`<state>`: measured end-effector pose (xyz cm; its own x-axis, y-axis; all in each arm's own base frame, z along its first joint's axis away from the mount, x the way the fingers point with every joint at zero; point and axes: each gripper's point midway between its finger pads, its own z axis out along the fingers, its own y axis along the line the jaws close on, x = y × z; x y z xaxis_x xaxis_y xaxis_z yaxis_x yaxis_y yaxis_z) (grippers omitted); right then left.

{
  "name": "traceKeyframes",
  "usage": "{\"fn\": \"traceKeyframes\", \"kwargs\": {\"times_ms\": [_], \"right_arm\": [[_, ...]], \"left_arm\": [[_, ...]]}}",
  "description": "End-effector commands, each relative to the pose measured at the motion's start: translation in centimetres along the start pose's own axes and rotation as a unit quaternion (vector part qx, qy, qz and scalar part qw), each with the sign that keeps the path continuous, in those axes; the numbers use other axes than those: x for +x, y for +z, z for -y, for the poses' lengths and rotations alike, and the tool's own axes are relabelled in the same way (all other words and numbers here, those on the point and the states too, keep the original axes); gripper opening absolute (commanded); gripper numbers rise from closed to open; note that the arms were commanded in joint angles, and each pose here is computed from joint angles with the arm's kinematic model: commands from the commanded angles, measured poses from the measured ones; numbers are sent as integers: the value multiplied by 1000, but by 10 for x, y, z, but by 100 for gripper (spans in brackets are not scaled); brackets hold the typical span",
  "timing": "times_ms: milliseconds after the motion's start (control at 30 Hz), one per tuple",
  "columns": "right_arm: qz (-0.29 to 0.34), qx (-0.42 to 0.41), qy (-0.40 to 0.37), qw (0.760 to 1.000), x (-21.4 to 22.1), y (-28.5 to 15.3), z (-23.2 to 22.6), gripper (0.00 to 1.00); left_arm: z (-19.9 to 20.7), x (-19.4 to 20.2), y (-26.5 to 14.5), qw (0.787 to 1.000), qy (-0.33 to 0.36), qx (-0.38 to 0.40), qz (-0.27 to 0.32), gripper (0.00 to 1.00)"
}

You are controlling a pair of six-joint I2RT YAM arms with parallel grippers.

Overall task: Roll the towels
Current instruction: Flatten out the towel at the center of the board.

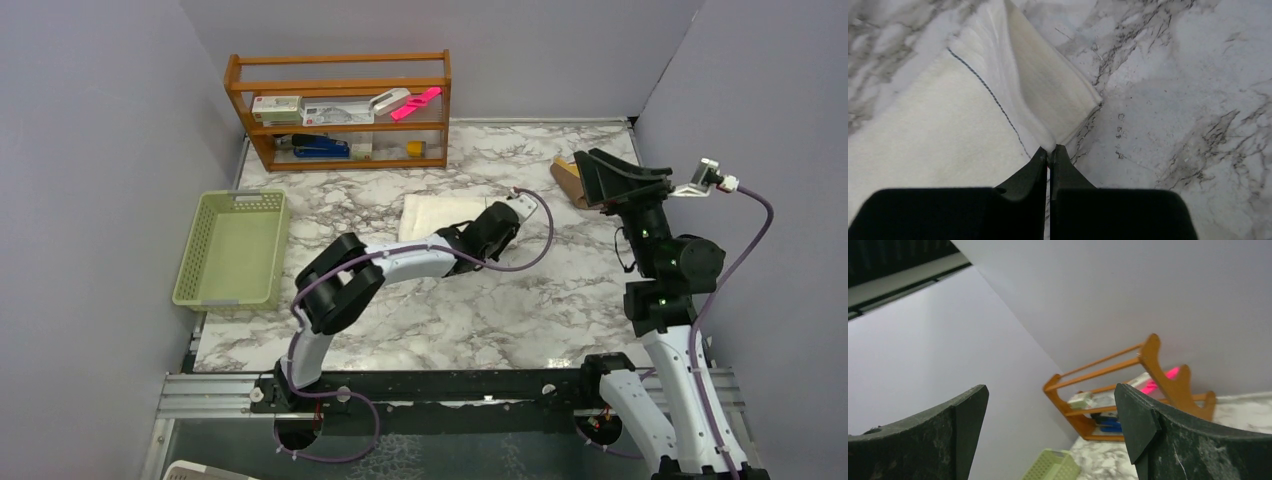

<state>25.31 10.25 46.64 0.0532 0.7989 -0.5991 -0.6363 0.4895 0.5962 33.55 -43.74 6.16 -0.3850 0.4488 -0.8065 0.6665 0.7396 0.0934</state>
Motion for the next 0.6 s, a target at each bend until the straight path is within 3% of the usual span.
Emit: {"fn": "traceKeyframes", "kwargs": {"times_ms": [0, 267, 433, 567], "right_arm": [[-15, 122, -97, 988, 16, -5, 72, 100], [-173, 272, -104, 941, 110, -28, 197, 96], [-295, 209, -76, 929, 182, -42, 217, 90], [-337, 146, -104, 924, 225, -58, 204, 90]], "left_arm": [[-44, -77, -73, 995, -4, -45, 85, 0], [-128, -76, -155, 985, -79, -100, 114, 0], [-161, -65, -188, 979, -101, -124, 124, 0], [-173, -60, -198, 978, -96, -142, 115, 0]]}}
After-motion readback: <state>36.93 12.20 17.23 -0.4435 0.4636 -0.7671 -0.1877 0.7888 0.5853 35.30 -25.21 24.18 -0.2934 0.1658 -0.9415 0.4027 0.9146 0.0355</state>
